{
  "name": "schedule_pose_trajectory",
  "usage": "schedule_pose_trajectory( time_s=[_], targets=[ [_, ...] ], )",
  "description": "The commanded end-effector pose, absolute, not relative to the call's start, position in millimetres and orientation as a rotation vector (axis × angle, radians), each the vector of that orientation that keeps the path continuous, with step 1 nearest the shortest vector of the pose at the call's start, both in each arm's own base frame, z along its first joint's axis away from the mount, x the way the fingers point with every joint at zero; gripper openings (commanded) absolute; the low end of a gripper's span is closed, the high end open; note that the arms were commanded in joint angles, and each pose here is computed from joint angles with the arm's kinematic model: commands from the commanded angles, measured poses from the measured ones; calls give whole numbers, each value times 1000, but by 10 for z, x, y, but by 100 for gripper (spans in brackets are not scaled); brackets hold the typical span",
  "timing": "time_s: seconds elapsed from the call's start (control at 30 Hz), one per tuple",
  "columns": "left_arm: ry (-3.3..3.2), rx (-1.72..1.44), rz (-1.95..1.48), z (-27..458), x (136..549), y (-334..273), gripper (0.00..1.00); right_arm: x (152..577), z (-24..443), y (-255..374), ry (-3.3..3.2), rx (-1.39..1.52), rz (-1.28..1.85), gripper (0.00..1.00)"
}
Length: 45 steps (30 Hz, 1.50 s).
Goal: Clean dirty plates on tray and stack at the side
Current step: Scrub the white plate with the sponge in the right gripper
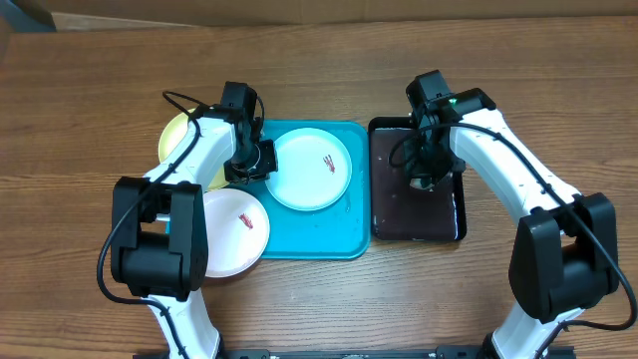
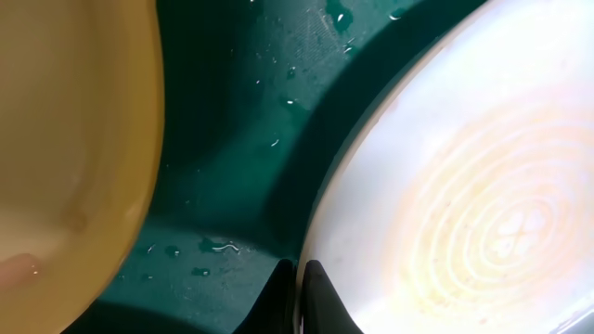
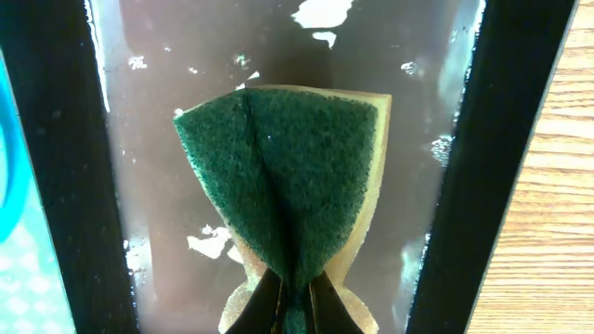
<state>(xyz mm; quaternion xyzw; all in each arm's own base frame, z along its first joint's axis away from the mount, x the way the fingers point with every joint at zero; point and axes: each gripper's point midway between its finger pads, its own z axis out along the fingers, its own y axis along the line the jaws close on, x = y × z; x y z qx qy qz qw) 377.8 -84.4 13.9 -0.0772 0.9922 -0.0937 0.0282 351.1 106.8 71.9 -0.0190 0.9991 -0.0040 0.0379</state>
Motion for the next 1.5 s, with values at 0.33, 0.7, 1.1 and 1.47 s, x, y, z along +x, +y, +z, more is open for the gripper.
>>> schedule_pose_trajectory(
  time_s=[0.33, 0.7, 1.1, 1.47],
  targets=[
    [3081, -108, -304, 76, 3742, -893, 4, 3630, 1108, 1129, 3026, -96, 29, 4],
    [3087, -73, -344, 85, 3713, -994, 4, 3666, 1453, 1547, 2991, -136, 348, 4],
    [3082, -90, -343, 85, 3714, -1083, 4, 3742, 1506, 2442, 2819, -213, 398, 4],
    [3089, -316, -299, 73, 3699, -1018, 4, 3890, 852, 2456, 2762, -185, -125, 4]
  ],
)
